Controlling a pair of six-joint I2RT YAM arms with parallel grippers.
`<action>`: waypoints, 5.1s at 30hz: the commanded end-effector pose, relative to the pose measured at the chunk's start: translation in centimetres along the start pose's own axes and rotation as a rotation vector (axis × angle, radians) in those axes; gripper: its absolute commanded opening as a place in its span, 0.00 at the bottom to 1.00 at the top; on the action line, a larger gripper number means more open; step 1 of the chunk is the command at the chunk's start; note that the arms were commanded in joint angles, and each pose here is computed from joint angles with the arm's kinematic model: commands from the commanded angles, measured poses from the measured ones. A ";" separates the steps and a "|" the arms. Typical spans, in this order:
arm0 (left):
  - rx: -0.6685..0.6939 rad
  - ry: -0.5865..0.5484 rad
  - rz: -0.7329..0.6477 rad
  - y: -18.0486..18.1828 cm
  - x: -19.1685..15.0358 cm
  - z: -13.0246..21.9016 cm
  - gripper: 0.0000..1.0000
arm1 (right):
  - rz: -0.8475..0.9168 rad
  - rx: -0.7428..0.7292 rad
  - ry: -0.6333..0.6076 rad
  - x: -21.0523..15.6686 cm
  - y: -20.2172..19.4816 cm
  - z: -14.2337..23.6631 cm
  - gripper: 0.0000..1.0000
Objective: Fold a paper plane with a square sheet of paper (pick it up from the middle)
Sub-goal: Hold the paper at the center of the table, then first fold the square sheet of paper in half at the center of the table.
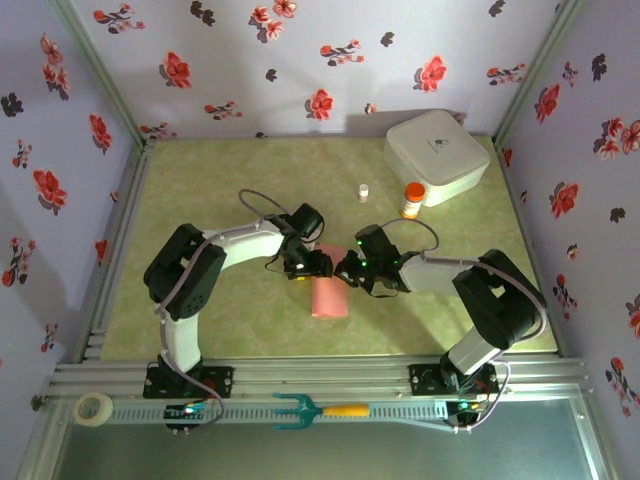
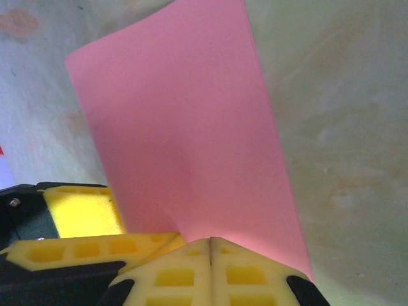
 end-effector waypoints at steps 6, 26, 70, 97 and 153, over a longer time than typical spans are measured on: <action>0.191 0.112 0.036 5.0 -3.2 -4.9 0.60 | 0.010 -0.154 0.028 -0.7 -4.8 -1.0 0.00; -0.278 -0.373 0.006 -2.6 2.1 9.0 0.35 | 0.183 -0.261 0.106 0.2 -5.2 -0.6 0.00; -0.324 -0.161 0.116 2.8 -1.2 -1.2 0.06 | 0.279 -0.344 0.168 1.4 -5.3 -1.1 0.00; -0.341 -0.163 0.136 3.7 2.3 -0.9 0.10 | 0.244 -0.346 0.138 1.5 -5.8 -1.1 0.00; -0.190 -0.225 0.343 7.8 8.6 -0.2 0.06 | 0.250 -0.362 0.154 0.9 -6.7 -0.7 0.00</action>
Point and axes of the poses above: each hand's point on the last joint's axis, 136 mm out from that joint toward the fingers, its own z axis back along the fingers, its own y axis along the line the jaws close on, x = y × z, the point moved 3 cm from there along z, back along the fingers, and after that the axes turned 11 degrees about -z, right-handed, at the moved point
